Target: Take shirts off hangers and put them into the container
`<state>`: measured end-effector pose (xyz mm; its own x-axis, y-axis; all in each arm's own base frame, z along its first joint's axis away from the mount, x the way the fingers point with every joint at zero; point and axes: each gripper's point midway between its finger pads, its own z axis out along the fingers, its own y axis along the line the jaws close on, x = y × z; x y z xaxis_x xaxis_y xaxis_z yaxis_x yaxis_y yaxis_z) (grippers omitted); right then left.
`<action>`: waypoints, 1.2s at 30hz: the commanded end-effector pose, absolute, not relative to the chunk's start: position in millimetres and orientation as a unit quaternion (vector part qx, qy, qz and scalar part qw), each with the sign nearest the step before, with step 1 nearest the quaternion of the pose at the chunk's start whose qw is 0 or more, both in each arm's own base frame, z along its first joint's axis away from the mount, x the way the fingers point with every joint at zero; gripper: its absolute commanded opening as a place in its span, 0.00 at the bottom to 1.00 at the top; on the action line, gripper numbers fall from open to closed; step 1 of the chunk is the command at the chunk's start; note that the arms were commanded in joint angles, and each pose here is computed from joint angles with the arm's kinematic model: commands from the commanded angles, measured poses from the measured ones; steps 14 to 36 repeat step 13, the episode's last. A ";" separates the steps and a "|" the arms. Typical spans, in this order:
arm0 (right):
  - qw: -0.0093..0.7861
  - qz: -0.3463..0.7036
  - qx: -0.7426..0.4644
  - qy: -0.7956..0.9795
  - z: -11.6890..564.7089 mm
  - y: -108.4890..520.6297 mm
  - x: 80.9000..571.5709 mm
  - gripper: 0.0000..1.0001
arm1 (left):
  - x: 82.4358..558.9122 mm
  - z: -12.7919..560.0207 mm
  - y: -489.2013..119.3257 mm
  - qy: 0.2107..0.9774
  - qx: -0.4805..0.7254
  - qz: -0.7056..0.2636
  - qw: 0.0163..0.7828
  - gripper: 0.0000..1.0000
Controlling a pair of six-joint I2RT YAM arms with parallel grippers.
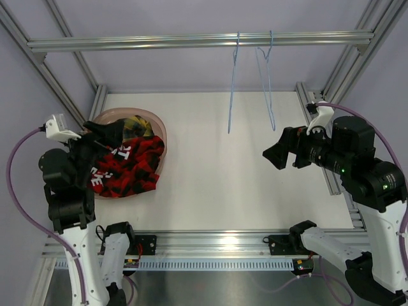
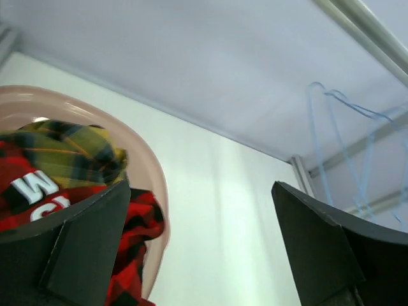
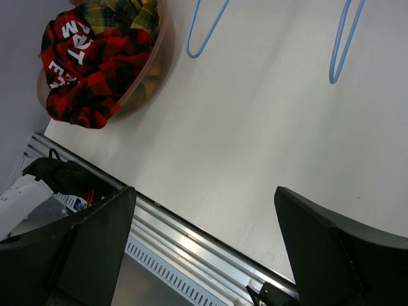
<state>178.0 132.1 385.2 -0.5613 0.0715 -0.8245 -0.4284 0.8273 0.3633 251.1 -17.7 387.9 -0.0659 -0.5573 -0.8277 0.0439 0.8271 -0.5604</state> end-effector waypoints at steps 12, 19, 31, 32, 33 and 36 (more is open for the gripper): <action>0.476 0.284 -0.110 0.825 388.3 134.6 179.2 1.00 | 220.6 361.7 -81.9 0.748 -0.016 -0.319 0.582 0.99; 0.487 0.289 -0.109 0.817 392.2 133.3 175.6 1.00 | 219.9 359.8 -80.2 0.748 -0.021 -0.314 0.584 0.99; 0.487 0.289 -0.109 0.817 392.2 133.3 175.6 1.00 | 219.9 359.8 -80.2 0.748 -0.021 -0.314 0.584 0.99; 0.487 0.289 -0.109 0.817 392.2 133.3 175.6 1.00 | 219.9 359.8 -80.2 0.748 -0.021 -0.314 0.584 0.99; 0.487 0.289 -0.109 0.817 392.2 133.3 175.6 1.00 | 219.9 359.8 -80.2 0.748 -0.021 -0.314 0.584 0.99; 0.487 0.289 -0.109 0.817 392.2 133.3 175.6 1.00 | 219.9 359.8 -80.2 0.748 -0.021 -0.314 0.584 0.99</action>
